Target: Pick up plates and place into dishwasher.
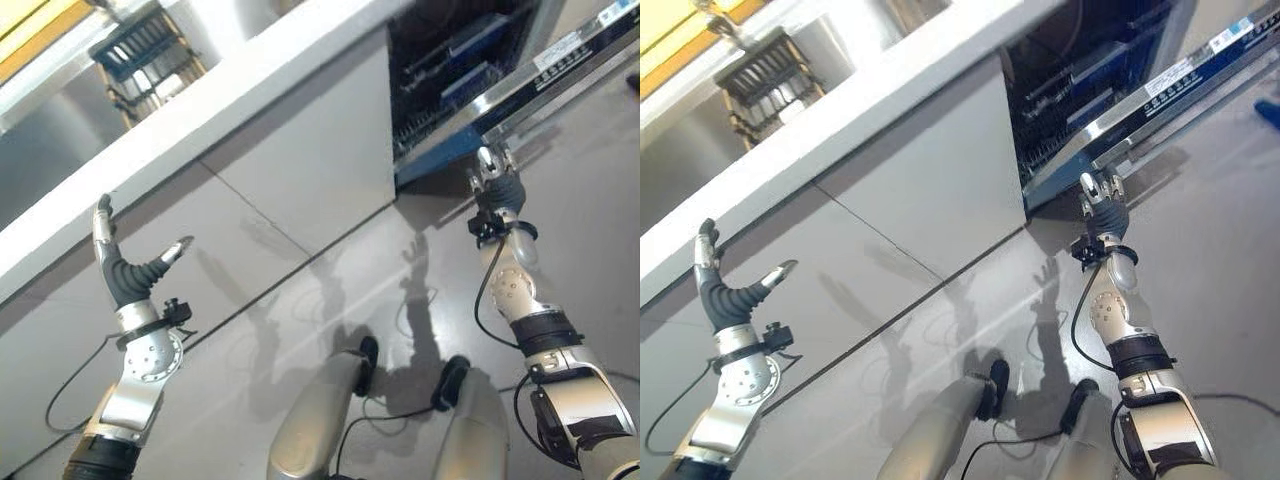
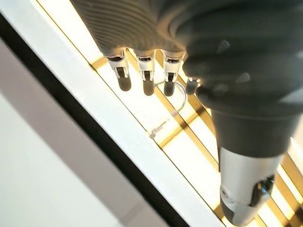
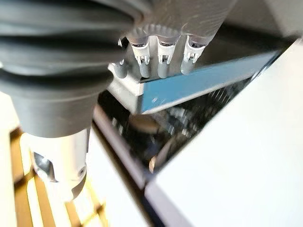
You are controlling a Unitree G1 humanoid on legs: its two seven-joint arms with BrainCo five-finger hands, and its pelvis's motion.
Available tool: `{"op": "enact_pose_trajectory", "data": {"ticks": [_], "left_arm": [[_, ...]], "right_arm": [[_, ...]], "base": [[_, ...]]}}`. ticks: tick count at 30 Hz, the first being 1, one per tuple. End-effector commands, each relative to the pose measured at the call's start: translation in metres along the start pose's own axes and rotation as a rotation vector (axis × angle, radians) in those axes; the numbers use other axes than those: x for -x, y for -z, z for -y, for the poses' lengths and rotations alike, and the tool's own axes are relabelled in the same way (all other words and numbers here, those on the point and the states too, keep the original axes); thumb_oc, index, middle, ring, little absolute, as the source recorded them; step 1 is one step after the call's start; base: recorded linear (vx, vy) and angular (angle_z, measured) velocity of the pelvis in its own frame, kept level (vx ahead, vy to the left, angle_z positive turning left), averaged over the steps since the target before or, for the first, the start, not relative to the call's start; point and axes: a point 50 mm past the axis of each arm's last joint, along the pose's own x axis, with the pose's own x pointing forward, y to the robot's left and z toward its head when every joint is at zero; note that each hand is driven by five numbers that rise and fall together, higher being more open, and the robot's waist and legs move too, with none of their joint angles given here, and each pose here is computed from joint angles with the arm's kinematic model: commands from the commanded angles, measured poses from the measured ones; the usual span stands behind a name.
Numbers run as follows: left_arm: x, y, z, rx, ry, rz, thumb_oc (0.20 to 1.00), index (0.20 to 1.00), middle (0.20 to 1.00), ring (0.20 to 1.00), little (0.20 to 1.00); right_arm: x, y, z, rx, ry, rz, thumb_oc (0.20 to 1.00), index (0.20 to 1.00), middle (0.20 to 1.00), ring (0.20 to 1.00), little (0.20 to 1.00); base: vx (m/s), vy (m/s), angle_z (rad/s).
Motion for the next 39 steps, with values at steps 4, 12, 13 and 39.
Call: {"op": "enact_pose_trajectory", "data": {"ticks": [4,12,13,39], "left_arm": [[-0.016,-0.013,-0.023,-0.028,0.042,0.088,1.0,1.0,1.0,1.0,1.0],[-0.01,-0.005,-0.017,-0.043,0.139,0.039,1.0,1.0,1.0,1.0,1.0],[-0.009,-0.004,-0.017,-0.044,0.144,0.033,1.0,1.0,1.0,1.0,1.0],[0.004,-0.024,0.051,0.351,0.236,-0.077,1.0,1.0,1.0,1.0,1.0]], "right_arm": [[-0.017,-0.081,-0.076,-0.033,-0.326,0.344,1.0,1.0,1.0,1.0,1.0],[0.0,-0.058,-0.066,0.028,-0.288,0.265,1.0,1.0,1.0,1.0,1.0],[0.003,-0.052,-0.068,0.033,-0.294,0.251,1.0,1.0,1.0,1.0,1.0],[0.087,0.009,-0.064,0.179,-0.423,0.034,1.0,1.0,1.0,1.0,1.0]], "base": [[0.14,-0.099,0.28],[0.15,-0.034,0.3],[0.07,0.026,0.09],[-0.01,0.057,0.26]]}}
